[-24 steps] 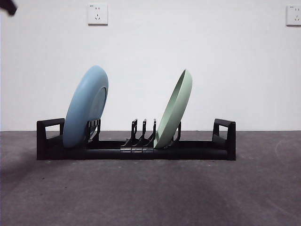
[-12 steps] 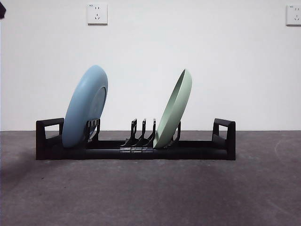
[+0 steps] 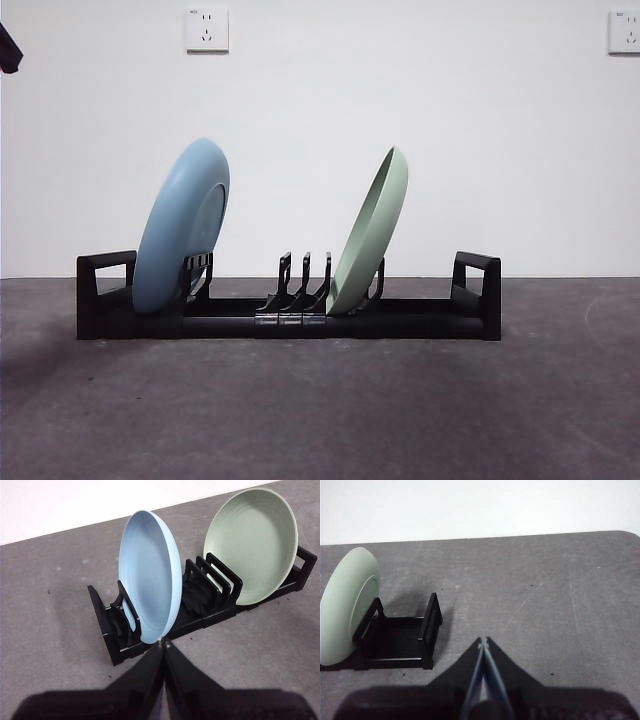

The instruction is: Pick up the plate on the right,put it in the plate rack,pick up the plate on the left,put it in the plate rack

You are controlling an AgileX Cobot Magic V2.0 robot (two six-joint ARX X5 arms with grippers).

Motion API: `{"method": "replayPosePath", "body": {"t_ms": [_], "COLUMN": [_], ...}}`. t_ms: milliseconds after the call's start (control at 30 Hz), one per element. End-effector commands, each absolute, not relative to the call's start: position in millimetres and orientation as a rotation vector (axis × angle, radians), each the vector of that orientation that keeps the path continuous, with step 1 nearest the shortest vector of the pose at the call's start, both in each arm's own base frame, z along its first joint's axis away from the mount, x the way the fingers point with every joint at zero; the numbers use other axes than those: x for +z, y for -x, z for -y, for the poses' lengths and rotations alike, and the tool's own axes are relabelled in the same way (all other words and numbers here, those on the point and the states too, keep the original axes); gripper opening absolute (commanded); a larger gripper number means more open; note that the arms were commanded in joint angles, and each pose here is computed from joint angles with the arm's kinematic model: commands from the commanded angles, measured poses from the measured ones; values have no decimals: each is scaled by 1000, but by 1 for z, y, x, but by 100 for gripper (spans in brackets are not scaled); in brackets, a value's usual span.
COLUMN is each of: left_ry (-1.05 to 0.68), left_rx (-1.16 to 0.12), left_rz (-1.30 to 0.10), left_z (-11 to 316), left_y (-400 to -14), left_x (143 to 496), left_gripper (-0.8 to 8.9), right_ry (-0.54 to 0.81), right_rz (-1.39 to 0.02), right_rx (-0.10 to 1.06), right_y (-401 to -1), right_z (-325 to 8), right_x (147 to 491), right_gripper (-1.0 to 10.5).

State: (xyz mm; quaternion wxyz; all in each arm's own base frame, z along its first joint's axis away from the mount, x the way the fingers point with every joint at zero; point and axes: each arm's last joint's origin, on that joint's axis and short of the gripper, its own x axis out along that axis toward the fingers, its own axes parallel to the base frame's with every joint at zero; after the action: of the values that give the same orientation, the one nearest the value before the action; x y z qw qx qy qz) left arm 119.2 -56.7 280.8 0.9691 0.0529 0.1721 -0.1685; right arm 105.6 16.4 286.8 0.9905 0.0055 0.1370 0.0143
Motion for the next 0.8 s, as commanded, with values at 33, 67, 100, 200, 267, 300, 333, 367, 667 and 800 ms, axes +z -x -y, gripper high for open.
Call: {"method": "replayPosePath", "body": {"t_ms": [33,67,100,200,267,300,333,367,667,800], "left_ry": [-120,-133,-128,-139,-138,-130,-122,-115,-64,-61], "left_rx": [-339,-340,-339,-327,-301,-282,-266,-256,-158,-116], "left_rz": [-355,-358,-348,-294,-267,-255,-244,-236,-168,-185], "left_z": [56,56,55,48,42,39,35,32,13,10], "left_y": [-119,-119,-116,-108,-104,-101,-99,-97,-88,-90], "left_x": [279,278,280,285,285,284,281,278,212,183], "left_gripper": [-4,-4,-4,-4,-4,-4,-4,-4,-4,-4], "right_ry": [-21,-21,-21,-21,-21,-21,-21,-21,-21,-21], "right_rz": [-277,-277,-277,-277,-277,-277,-277,-277,-277,-277], "right_rx": [26,26,26,26,26,26,26,26,26,26], "right_y": [-106,-106,-106,-106,-106,-106,-106,-106,-106,-106], "right_z": [-17,-17,-17,-17,-17,-17,-17,-17,-17,-17], "right_x": [285,285,285,285,285,285,285,285,285,285], "right_gripper": [6,6,6,6,6,6,6,6,6,6]}}
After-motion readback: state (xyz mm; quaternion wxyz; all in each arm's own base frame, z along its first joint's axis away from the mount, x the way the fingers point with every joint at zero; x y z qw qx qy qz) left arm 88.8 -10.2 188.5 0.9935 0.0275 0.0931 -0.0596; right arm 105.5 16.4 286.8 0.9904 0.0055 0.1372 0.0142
